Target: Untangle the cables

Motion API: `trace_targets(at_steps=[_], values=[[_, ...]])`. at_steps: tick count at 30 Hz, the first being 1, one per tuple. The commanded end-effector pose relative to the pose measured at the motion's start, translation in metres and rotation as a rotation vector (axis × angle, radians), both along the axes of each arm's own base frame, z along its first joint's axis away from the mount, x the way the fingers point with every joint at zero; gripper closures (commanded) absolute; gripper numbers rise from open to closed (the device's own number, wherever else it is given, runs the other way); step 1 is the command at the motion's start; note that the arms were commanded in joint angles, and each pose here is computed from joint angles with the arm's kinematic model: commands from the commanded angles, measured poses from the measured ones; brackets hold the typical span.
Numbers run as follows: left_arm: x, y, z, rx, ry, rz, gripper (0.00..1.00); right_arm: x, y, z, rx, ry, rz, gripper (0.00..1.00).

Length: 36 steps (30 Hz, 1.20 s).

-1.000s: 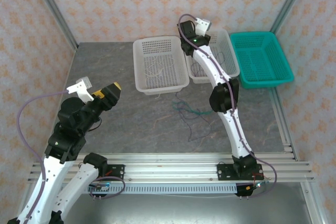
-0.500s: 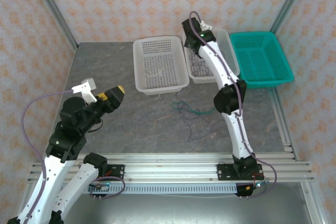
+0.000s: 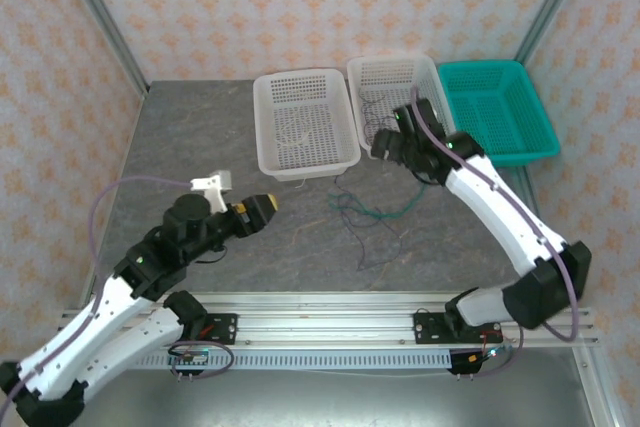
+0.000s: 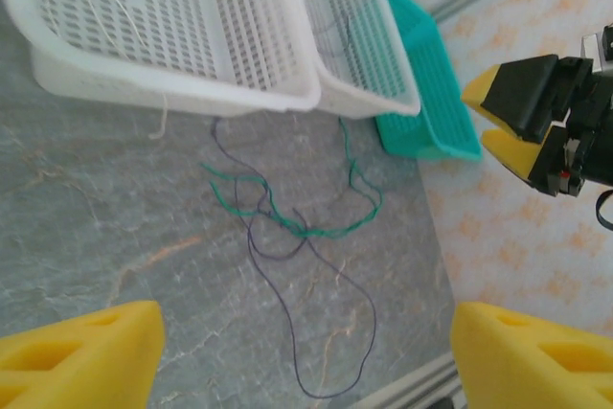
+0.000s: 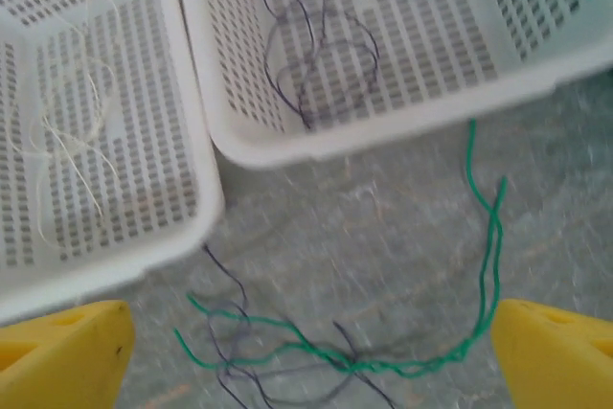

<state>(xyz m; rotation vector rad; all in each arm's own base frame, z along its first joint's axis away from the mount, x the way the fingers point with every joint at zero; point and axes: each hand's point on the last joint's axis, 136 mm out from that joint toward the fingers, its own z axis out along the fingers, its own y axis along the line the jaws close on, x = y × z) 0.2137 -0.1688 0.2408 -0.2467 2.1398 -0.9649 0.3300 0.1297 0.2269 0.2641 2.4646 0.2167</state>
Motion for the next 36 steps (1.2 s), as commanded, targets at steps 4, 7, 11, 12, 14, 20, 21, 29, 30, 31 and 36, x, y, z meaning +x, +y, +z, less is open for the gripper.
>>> trace_targets(at_steps=[4, 7, 11, 12, 14, 20, 21, 29, 30, 31, 36], values=[[0.005, -0.047, -0.025, 0.111, -0.008, -0.019, 0.21, -0.096, -0.027, -0.082, 0.052, 0.203, -0.056, 0.07], [0.002, -0.064, -0.041, 0.152, 0.001, -0.048, 0.21, -0.134, -0.034, -0.114, 0.080, 0.262, -0.070, 0.07], [0.003, -0.075, -0.055, 0.166, 0.021, -0.053, 0.21, -0.159, -0.015, -0.144, 0.212, 0.369, -0.040, 0.14], [0.004, -0.074, -0.058, 0.173, 0.025, -0.041, 0.21, -0.162, -0.003, -0.149, 0.263, 0.395, -0.021, 0.18], [0.006, -0.071, -0.061, 0.192, 0.026, -0.024, 0.21, -0.165, 0.009, -0.159, 0.292, 0.426, -0.010, 0.21], [0.008, -0.055, -0.069, 0.235, 0.013, 0.024, 0.20, -0.157, 0.021, -0.160, 0.358, 0.425, -0.064, 0.85], [0.008, -0.054, -0.068, 0.241, 0.008, 0.025, 0.20, -0.154, 0.023, -0.150, 0.396, 0.397, -0.083, 1.00], [0.017, -0.068, -0.051, 0.290, -0.048, -0.013, 0.20, -0.117, 0.047, 0.001, 0.624, 0.072, 0.023, 1.00], [0.019, -0.070, -0.049, 0.295, -0.050, -0.017, 0.19, -0.112, 0.051, 0.019, 0.621, 0.044, 0.055, 1.00], [0.020, -0.073, -0.048, 0.294, -0.051, -0.018, 0.20, -0.108, 0.055, 0.035, 0.623, 0.021, 0.082, 1.00], [0.018, -0.094, -0.033, 0.194, -0.082, -0.084, 0.20, -0.079, 0.072, 0.110, 0.662, -0.114, 0.133, 1.00]])
